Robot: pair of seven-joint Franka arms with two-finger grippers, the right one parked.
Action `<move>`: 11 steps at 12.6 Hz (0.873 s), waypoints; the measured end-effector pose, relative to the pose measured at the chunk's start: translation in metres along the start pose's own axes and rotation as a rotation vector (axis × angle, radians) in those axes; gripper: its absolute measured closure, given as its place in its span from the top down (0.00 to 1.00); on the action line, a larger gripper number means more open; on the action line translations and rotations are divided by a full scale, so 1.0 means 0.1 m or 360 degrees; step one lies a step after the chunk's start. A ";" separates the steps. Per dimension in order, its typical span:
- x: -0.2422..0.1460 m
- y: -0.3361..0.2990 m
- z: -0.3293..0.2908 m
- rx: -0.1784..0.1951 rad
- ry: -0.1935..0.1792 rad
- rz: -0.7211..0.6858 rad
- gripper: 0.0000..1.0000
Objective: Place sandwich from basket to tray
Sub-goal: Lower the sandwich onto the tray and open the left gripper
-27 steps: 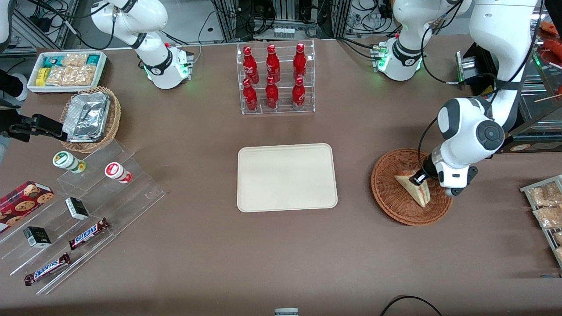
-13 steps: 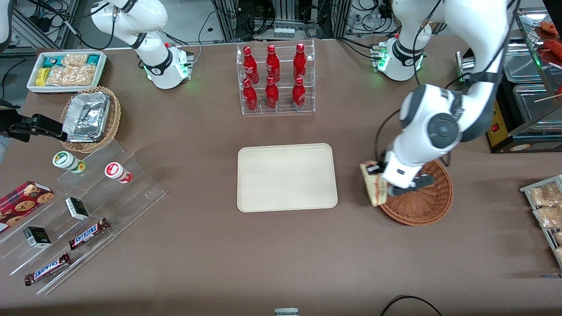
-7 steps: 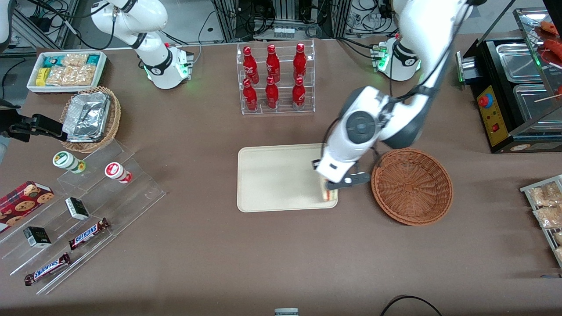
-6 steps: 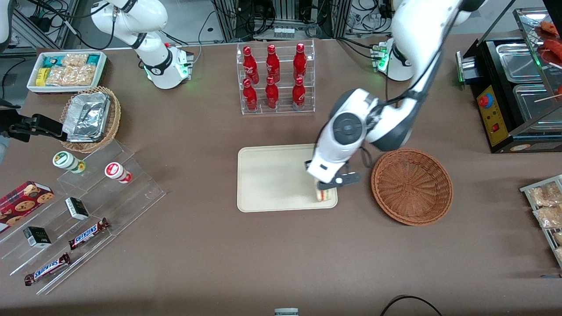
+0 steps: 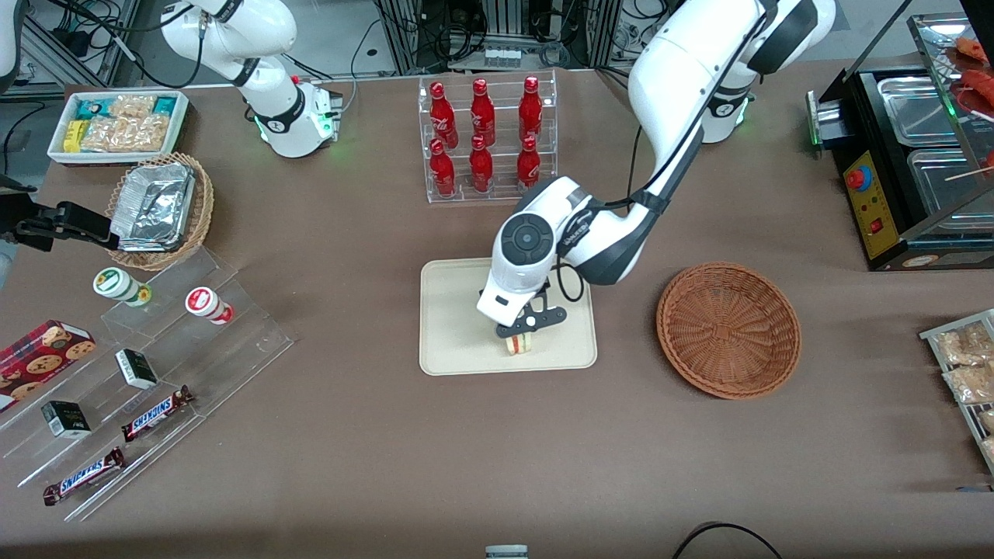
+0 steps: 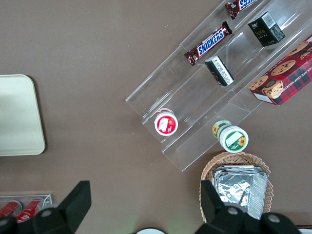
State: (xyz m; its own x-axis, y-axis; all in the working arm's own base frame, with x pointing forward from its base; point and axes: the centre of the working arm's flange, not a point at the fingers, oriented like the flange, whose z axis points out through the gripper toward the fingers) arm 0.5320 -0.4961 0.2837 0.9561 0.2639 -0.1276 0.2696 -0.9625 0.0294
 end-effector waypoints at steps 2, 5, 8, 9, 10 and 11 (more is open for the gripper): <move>0.01 0.00 0.02 0.0010 0.0010 -0.0008 0.14; 0.03 -0.01 0.10 0.0025 0.0003 -0.0098 0.14; 0.03 -0.02 0.25 0.0051 -0.0017 -0.0175 0.14; 0.03 -0.02 0.29 0.0056 -0.0022 -0.0178 0.14; 0.03 -0.02 0.31 0.0057 -0.0023 -0.0179 0.15; 0.03 -0.02 0.30 0.0055 -0.0022 -0.0179 0.22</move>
State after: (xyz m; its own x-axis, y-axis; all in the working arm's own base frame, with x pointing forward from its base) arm 0.5308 -0.4953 0.2532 0.9183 0.3697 -0.1420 0.3707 -0.9285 -0.0202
